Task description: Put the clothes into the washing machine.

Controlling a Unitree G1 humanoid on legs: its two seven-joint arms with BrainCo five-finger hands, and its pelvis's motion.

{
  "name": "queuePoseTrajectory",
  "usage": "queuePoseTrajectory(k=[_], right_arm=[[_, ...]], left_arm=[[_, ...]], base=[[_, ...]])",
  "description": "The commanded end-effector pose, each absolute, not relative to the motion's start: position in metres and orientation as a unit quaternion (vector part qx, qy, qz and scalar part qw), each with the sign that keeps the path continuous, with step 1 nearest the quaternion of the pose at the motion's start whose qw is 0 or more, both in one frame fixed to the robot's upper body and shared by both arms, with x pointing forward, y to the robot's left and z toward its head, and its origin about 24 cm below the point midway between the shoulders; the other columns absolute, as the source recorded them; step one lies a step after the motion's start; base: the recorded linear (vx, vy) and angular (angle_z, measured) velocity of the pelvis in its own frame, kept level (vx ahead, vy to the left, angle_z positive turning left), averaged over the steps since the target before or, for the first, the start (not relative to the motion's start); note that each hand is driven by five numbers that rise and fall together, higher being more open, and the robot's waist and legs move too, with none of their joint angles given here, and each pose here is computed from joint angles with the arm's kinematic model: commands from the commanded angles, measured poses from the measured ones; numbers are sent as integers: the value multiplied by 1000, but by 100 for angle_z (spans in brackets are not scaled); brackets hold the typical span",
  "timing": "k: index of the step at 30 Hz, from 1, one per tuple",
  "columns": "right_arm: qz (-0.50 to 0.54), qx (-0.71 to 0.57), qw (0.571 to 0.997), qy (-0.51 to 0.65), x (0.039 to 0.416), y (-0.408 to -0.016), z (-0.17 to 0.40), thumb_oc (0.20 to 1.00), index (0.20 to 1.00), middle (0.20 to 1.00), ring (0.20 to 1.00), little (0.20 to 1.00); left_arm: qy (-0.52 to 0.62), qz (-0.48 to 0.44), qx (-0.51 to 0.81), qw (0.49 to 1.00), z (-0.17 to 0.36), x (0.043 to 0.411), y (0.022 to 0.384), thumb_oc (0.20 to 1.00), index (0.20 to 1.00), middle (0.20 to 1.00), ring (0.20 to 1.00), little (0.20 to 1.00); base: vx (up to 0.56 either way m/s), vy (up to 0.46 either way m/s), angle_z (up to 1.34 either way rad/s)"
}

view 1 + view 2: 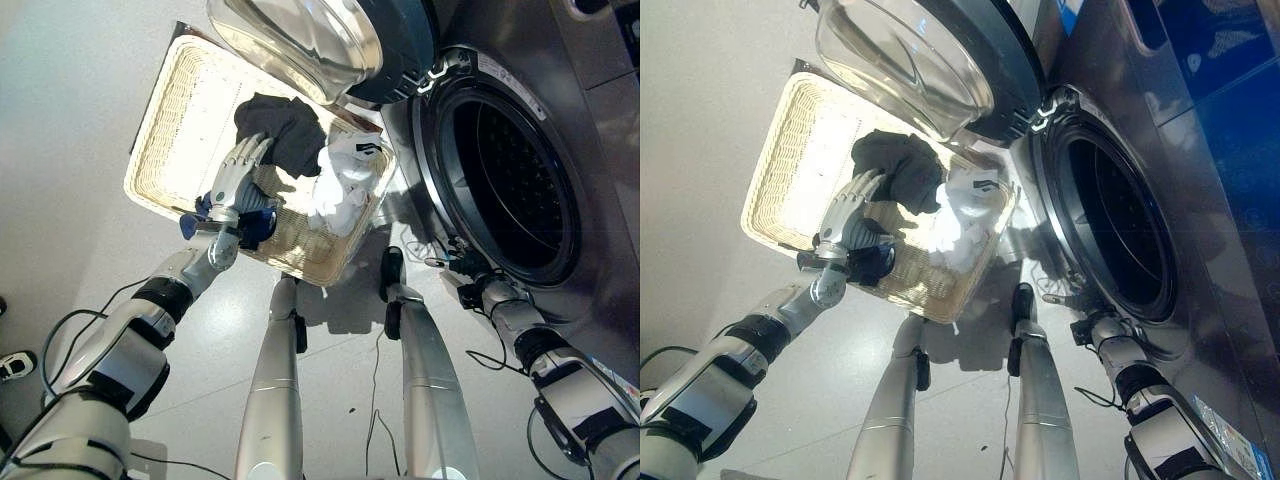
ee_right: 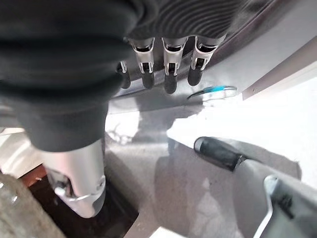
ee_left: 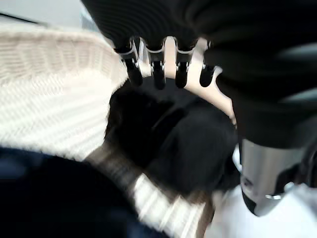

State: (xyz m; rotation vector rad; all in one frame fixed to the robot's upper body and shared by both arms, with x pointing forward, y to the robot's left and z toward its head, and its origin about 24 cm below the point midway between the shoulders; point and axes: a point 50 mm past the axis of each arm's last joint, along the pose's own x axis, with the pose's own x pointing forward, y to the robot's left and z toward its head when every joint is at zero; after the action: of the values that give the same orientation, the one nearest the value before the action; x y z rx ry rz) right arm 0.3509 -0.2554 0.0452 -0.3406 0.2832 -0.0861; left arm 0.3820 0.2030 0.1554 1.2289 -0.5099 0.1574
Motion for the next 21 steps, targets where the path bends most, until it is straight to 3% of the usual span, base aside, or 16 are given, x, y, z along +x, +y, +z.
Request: queuePoseTrajectory(k=[1, 10, 21], right_arm=[[-42, -167, 977, 126, 350, -262, 50, 1000, 1000, 1000, 1000, 1000], [-40, -162, 978, 121, 353, -256, 54, 1000, 1000, 1000, 1000, 1000], [-46, -149, 980, 121, 349, -251, 45, 1000, 1000, 1000, 1000, 1000]], left_arm=[[-216, 114, 556, 795, 177, 388, 221, 1000, 1000, 1000, 1000, 1000], [-138, 188, 549, 802, 162, 387, 247, 1000, 1000, 1000, 1000, 1000], [-186, 263, 510, 797, 123, 363, 247, 1000, 1000, 1000, 1000, 1000]], base=[[0, 0, 0], [2, 2, 0], [3, -15, 1]])
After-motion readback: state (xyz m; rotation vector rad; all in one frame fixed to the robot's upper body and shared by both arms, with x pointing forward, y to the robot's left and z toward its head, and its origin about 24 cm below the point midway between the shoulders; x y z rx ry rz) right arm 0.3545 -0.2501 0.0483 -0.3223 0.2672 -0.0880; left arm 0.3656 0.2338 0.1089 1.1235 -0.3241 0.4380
